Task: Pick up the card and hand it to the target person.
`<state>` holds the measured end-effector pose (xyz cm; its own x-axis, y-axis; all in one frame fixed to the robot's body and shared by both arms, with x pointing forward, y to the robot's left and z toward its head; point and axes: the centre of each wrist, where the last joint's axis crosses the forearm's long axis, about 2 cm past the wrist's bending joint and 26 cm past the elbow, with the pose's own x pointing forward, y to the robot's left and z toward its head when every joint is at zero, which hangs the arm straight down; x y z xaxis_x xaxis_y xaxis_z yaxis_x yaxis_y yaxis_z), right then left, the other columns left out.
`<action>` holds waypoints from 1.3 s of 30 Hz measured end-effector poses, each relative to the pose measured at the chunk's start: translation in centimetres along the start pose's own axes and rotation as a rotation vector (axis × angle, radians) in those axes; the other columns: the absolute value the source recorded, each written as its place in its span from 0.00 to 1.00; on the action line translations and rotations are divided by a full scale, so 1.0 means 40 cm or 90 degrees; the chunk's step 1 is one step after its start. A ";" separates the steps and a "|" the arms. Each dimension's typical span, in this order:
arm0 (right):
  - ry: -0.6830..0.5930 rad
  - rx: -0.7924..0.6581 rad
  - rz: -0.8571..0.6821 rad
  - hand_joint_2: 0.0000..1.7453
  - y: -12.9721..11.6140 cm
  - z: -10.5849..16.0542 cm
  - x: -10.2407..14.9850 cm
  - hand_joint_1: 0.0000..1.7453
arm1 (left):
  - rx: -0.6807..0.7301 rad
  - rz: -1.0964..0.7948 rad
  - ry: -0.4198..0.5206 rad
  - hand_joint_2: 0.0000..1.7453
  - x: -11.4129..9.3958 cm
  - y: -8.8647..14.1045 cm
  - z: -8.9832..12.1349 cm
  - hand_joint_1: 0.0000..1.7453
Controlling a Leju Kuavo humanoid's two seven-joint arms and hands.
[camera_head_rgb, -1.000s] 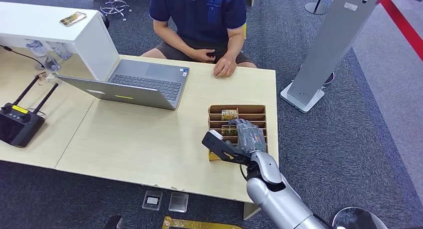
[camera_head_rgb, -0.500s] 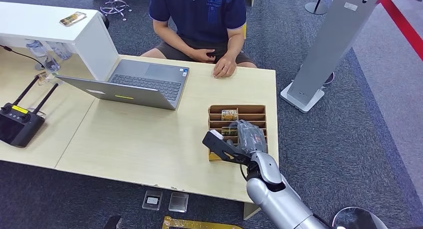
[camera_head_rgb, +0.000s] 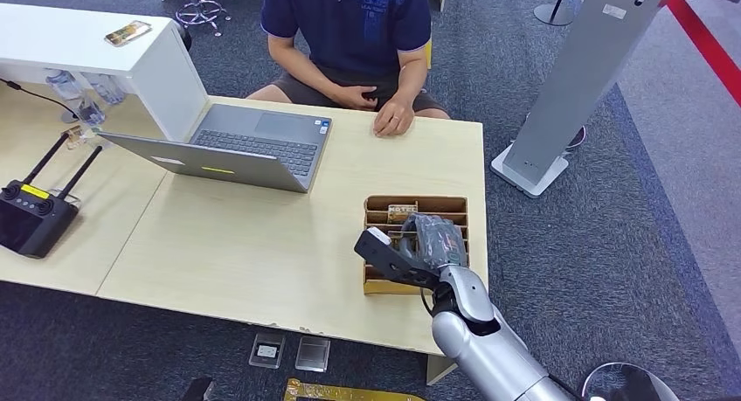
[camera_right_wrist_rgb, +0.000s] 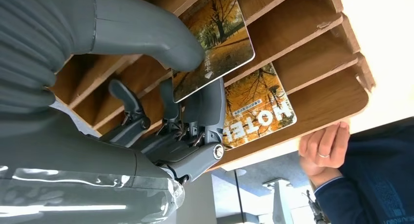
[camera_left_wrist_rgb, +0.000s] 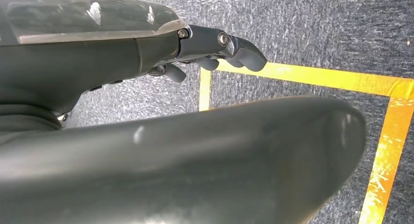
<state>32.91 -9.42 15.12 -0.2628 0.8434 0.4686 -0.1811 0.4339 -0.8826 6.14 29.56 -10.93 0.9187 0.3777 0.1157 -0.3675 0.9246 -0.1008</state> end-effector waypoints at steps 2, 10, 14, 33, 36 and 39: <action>-0.003 0.000 0.000 1.00 0.000 0.000 0.000 0.90 | 0.001 0.001 0.000 0.00 0.000 0.000 0.000 0.00; -0.004 0.001 -0.001 1.00 0.001 0.001 0.001 0.89 | 0.008 0.003 -0.003 0.00 0.000 0.001 0.000 0.00; -0.003 -0.005 0.000 1.00 -0.001 0.001 0.001 0.89 | 0.008 0.004 -0.010 0.00 0.000 0.001 0.000 0.00; -0.068 -0.173 -0.024 1.00 -0.131 0.068 0.021 0.89 | 0.011 0.015 -0.009 0.00 -0.006 0.003 0.000 0.00; -0.094 -0.190 -0.023 1.00 -0.155 0.067 0.022 0.89 | 0.009 0.014 -0.014 0.00 -0.006 0.003 0.000 0.00; -0.122 -0.205 -0.010 1.00 -0.185 0.043 0.022 0.89 | 0.006 0.010 -0.019 0.00 -0.006 0.002 0.000 0.00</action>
<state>32.40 -12.44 22.12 -0.4412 0.7742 0.4539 0.1126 0.5495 -0.8279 5.90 29.56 -10.96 0.9079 0.3939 0.1431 -0.3838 0.9187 -0.0935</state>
